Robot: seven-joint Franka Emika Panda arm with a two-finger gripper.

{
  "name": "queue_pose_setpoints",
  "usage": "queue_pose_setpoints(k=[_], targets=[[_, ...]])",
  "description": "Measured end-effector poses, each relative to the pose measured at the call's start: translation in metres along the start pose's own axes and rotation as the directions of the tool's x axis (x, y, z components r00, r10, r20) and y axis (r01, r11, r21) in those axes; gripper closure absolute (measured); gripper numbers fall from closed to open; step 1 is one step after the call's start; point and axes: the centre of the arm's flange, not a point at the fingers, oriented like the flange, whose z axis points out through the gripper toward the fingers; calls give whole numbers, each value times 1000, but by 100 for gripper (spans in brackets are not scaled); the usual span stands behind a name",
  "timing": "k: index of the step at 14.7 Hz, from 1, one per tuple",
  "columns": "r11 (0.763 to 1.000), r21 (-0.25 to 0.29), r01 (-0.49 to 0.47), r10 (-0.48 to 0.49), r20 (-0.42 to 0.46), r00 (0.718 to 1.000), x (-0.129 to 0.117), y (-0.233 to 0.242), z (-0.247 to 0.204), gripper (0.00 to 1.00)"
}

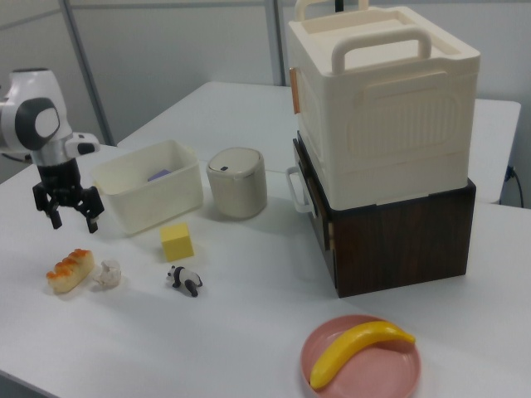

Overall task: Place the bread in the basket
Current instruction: 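Lower the gripper onto the orange bread piece and close on it, then lift the bread and carry it over the white basket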

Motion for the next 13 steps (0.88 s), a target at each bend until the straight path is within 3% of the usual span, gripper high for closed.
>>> queue_pose_setpoints(k=[7, 9, 10, 13], targets=[[996, -76, 41, -35, 79, 996, 10, -38, 94, 0], [994, -93, 52, -42, 101, 994, 11, -39, 111, 4], [994, -95, 53, -43, 103, 994, 11, -39, 112, 7], [994, -92, 55, -47, 89, 995, 12, -41, 105, 37]])
